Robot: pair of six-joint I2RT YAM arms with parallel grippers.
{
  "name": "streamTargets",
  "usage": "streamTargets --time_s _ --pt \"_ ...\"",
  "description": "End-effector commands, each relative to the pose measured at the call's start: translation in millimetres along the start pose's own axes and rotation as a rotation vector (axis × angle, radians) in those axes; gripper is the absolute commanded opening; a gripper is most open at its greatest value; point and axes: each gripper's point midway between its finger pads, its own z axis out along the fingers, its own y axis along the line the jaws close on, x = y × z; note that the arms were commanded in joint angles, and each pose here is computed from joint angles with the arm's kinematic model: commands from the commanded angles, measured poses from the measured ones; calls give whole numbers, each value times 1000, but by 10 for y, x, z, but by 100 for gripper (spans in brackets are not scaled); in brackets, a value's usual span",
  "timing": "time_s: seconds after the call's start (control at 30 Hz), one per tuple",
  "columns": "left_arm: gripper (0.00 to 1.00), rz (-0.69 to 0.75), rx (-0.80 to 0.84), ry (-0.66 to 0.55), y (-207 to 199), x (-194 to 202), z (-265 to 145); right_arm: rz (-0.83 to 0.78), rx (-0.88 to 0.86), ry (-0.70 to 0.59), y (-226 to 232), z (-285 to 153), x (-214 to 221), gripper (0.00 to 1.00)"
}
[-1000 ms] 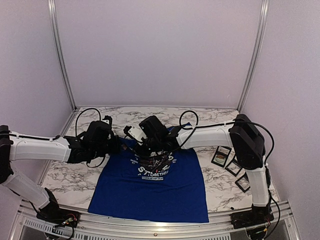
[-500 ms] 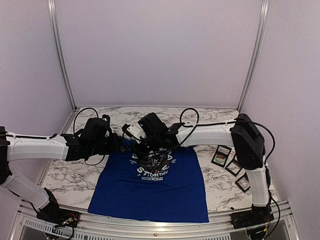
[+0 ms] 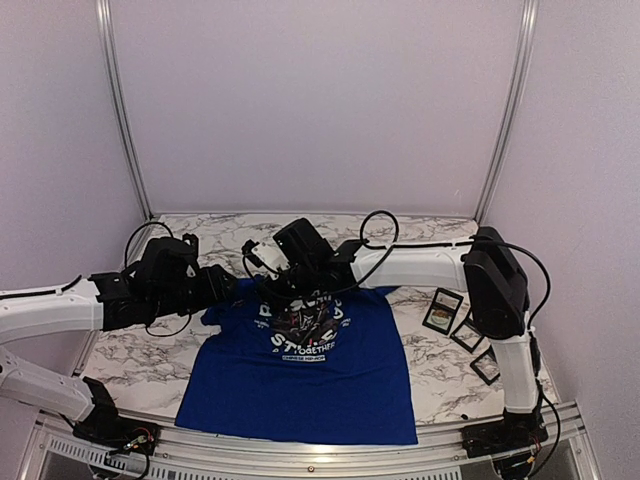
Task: Remove the brooch from the garment
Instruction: Pass from the left arm to the right, then pick up the brooch from the crumpled clothing.
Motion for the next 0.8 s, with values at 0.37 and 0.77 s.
streamTargets --time_s 0.37,0.77 --pt "60 35 10 63 -129 -17 -153 134 37 3 -290 -1 -58 0" --pt "39 -49 202 154 -698 268 347 207 35 -24 -408 -142 -87 0"
